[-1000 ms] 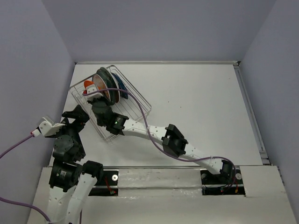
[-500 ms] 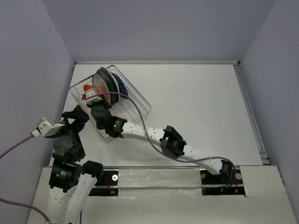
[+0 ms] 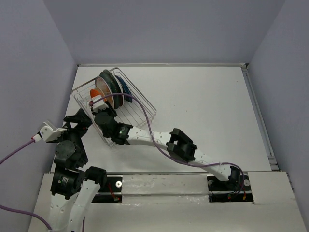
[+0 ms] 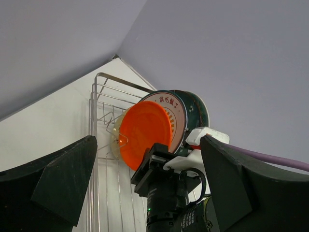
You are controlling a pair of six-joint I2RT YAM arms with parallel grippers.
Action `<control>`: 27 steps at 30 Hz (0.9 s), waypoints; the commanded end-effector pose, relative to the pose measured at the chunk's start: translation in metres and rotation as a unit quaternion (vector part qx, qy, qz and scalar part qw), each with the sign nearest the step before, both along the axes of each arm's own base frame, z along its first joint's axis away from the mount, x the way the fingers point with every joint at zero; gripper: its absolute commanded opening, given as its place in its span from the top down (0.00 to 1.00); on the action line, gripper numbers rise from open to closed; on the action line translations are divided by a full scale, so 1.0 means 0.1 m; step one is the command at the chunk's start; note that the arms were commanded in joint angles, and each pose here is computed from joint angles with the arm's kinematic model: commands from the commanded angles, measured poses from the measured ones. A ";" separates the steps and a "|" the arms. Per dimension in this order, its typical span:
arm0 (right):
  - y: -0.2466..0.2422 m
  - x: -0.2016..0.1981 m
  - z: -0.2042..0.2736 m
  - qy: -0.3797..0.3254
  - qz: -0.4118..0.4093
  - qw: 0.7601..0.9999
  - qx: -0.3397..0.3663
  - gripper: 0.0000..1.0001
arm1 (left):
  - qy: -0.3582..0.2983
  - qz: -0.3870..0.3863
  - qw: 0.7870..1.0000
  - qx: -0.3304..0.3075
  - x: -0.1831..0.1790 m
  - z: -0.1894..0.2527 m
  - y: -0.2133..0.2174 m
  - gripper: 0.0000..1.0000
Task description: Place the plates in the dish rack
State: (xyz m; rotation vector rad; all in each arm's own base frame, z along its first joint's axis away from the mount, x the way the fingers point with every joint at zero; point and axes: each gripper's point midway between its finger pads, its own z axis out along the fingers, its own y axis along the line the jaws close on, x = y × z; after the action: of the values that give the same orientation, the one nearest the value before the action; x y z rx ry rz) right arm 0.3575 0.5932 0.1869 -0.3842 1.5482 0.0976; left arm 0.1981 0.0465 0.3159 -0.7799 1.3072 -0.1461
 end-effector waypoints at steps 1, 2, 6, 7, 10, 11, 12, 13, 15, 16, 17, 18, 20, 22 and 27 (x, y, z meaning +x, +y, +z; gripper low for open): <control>0.11 -0.26 0.53 0.032 0.050 0.991 0.119 0.53 | -0.038 0.006 0.999 -0.005 -0.04 0.22 0.03 0.01; 0.11 -0.29 0.55 0.039 0.055 0.990 0.128 0.53 | -0.039 0.006 0.999 -0.005 -0.04 0.22 0.03 0.01; 0.13 -0.42 0.55 0.075 0.090 0.980 0.158 0.51 | -0.036 0.006 0.999 -0.003 -0.03 0.21 0.03 0.01; 0.11 -0.44 0.47 0.085 0.092 0.980 0.157 0.47 | -0.037 0.004 0.999 -0.003 -0.03 0.22 0.02 0.01; 0.10 -0.48 0.52 0.088 0.101 0.978 0.162 0.46 | -0.037 0.003 0.999 -0.002 -0.02 0.22 0.02 0.01; 0.07 -0.43 0.51 0.089 0.099 0.978 0.161 0.42 | -0.036 0.004 0.999 -0.002 -0.02 0.22 0.02 0.01; 0.06 -0.41 0.56 0.091 0.106 0.976 0.166 0.41 | -0.036 0.004 0.999 -0.002 -0.02 0.22 0.02 0.01; 0.08 -0.43 0.55 0.096 0.114 0.975 0.167 0.41 | -0.036 0.004 0.999 -0.002 -0.02 0.22 0.02 0.01; 0.04 -0.33 0.48 0.119 0.121 0.969 0.177 0.41 | -0.035 0.004 0.999 -0.001 -0.02 0.21 0.02 0.01; 0.04 -0.37 0.47 0.127 0.129 0.967 0.178 0.41 | -0.034 0.004 0.999 -0.001 -0.01 0.21 0.02 0.01; 0.02 -0.31 0.51 0.130 0.132 0.965 0.184 0.41 | -0.034 0.004 0.999 0.000 -0.02 0.21 0.02 0.01; -0.02 -0.28 0.43 0.142 0.129 0.964 0.183 0.42 | -0.034 0.004 0.999 0.000 -0.02 0.21 0.02 0.01; -0.10 -0.32 0.36 0.152 0.128 0.964 0.177 0.54 | -0.034 0.004 0.999 0.000 -0.02 0.21 0.02 0.01; -0.18 -0.33 0.29 0.163 0.128 0.963 0.170 0.68 | -0.035 0.002 0.999 0.000 -0.02 0.21 0.02 0.01; -0.32 -0.46 0.12 0.197 0.149 0.957 0.153 0.93 | -0.039 -0.003 0.999 0.001 -0.02 0.22 0.00 0.01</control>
State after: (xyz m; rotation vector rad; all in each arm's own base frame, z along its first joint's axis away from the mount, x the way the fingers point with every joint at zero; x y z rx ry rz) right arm 0.3293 0.5641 0.1674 -0.3744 1.8261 0.5493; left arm 0.1991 0.0438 0.3186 -0.7581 1.3075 -0.1551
